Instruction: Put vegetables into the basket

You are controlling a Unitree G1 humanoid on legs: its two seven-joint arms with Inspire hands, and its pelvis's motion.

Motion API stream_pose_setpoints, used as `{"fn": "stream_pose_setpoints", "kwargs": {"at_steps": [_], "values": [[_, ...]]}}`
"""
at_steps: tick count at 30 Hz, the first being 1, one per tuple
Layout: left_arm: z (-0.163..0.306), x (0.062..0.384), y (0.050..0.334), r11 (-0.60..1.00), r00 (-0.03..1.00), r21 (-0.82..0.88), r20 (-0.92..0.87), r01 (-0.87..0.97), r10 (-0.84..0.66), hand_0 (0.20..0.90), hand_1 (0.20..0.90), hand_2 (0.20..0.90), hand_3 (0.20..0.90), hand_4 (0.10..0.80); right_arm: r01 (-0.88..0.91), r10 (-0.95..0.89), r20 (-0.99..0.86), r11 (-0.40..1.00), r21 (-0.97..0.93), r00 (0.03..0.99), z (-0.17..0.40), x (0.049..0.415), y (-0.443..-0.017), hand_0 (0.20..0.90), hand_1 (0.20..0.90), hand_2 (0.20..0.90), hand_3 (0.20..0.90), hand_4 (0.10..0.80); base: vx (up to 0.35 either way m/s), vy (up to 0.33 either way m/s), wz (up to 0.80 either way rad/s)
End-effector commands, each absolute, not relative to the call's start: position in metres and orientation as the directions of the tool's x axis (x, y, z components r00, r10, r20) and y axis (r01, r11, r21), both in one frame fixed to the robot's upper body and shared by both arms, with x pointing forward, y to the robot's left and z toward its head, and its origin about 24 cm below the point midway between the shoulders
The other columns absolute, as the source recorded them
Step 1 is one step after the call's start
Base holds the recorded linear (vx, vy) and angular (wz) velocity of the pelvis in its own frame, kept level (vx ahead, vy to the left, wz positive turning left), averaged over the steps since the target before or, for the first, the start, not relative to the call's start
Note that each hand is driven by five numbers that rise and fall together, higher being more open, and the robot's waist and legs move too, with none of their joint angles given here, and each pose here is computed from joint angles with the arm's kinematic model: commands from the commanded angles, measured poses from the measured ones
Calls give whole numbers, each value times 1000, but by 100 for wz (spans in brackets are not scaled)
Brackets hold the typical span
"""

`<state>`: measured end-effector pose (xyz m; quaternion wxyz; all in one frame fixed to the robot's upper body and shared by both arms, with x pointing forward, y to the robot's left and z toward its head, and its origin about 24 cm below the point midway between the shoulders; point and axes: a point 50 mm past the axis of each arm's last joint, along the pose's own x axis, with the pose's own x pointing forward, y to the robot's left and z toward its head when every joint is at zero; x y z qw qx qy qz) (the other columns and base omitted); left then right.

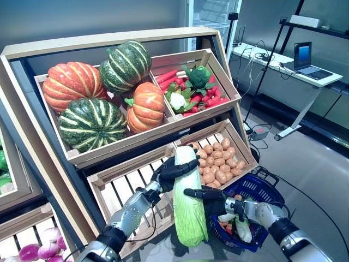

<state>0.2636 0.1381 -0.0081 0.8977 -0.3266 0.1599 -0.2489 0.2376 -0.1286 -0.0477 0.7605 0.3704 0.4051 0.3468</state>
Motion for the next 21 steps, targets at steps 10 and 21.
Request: {"fn": "stream_pose_setpoints", "kwargs": {"at_steps": [10, 21], "values": [[49, 293, 126, 600, 807, -599, 139, 530, -574, 900, 900, 900, 900, 800, -10, 423, -214, 468, 884, 880, -28, 276, -188, 300, 300, 300, 300, 400, 8, -23, -5], [11, 282, 153, 683, 880, -634, -8, 363, -475, 900, 900, 900, 900, 800, 160, 108, -243, 496, 854, 964, -31, 270, -249, 300, 300, 300, 300, 400, 13, -26, -5]]}}
